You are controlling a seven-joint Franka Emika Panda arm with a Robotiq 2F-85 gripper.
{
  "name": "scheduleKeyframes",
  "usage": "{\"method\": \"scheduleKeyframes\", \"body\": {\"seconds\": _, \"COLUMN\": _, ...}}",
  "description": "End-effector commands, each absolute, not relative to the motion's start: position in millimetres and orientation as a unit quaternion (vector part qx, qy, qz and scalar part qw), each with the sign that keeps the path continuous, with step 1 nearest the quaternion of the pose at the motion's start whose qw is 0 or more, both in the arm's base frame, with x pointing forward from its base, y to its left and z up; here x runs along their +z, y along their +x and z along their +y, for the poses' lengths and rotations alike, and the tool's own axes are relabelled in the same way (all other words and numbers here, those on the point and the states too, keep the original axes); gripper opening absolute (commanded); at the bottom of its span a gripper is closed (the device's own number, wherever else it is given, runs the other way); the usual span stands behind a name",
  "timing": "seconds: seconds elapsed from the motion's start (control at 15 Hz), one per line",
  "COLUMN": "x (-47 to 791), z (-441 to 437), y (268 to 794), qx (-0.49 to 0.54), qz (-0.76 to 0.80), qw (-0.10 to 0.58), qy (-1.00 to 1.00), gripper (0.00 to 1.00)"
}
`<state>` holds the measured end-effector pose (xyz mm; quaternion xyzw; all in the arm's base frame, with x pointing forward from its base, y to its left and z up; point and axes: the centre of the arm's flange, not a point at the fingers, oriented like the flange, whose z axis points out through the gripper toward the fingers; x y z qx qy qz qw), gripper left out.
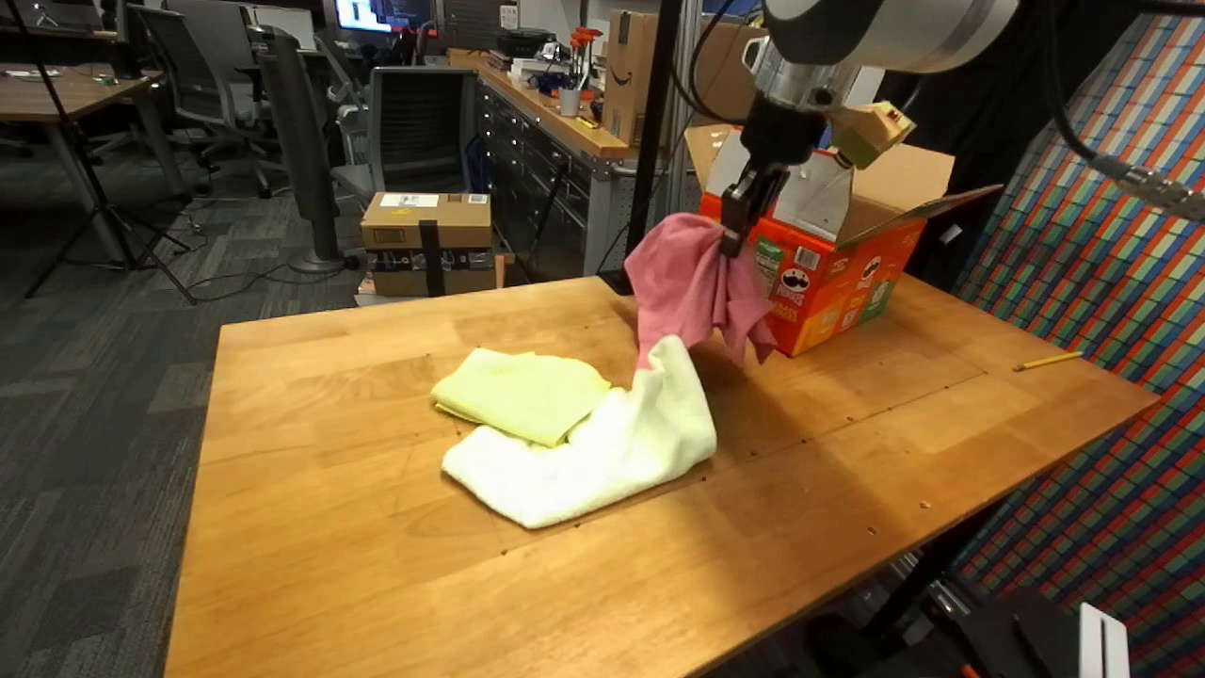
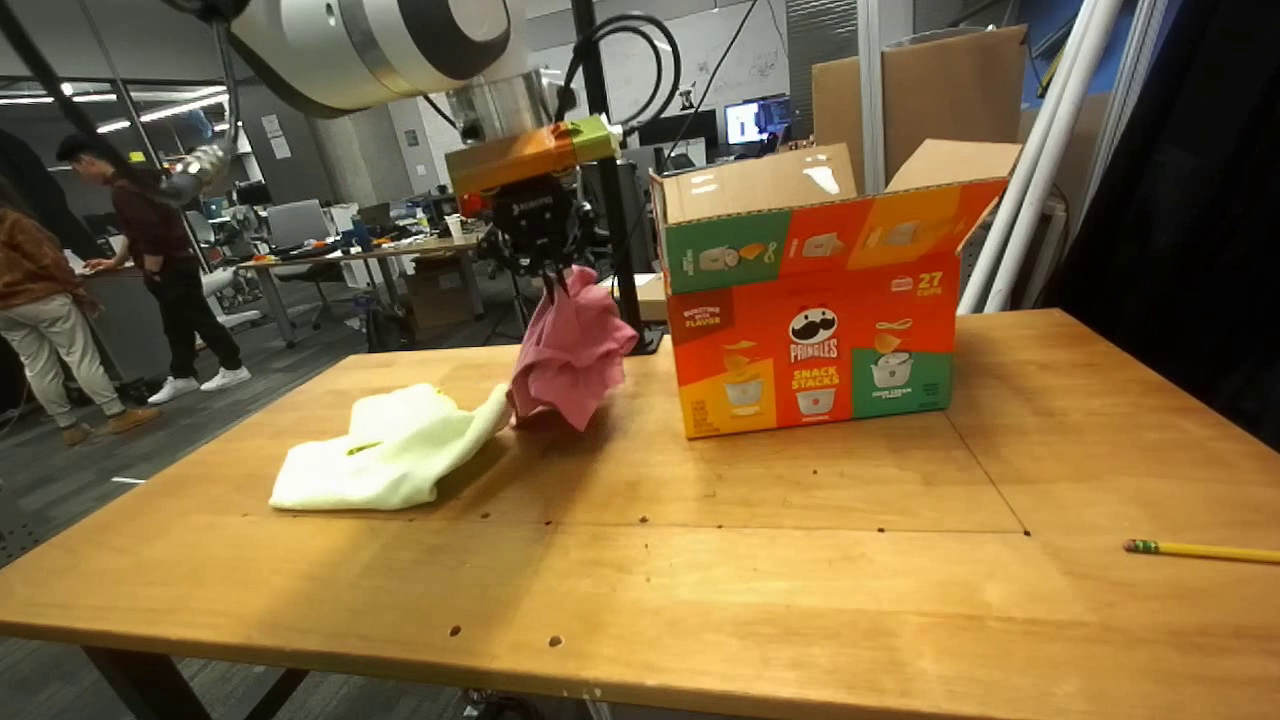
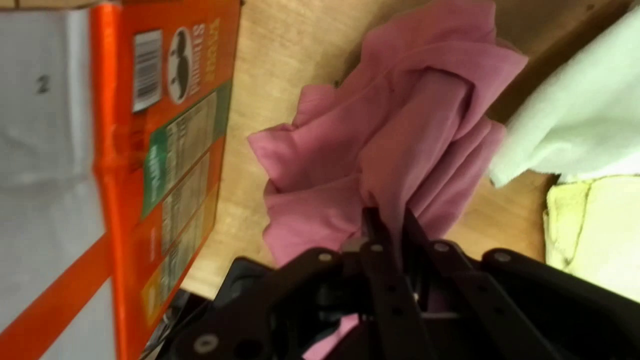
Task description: Put the bedsheets into the box
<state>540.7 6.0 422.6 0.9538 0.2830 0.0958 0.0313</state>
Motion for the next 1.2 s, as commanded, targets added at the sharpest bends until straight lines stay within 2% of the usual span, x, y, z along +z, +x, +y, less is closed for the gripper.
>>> {"method": "scheduleKeyframes", "body": {"seconds": 0.0, "x": 482, "z": 1, "y": 545, "qx": 0.187, "qz": 0.286, "qw": 0.048, "qy": 0.939, "gripper": 0.02}}
{"method": "scheduleKeyframes", "body": {"seconds": 0.67, "x": 635, "z": -35, "y": 543, "qx": 0.404, "qz": 0.228, "qw": 0.114, "qy": 0.878, "gripper": 0.02}}
{"method": "scheduleKeyframes", "body": {"seconds": 1.13, "x": 669, "z": -125, "y": 543, "qx": 0.451, "qz": 0.142, "qw": 0.159, "qy": 0.867, "gripper": 0.02}}
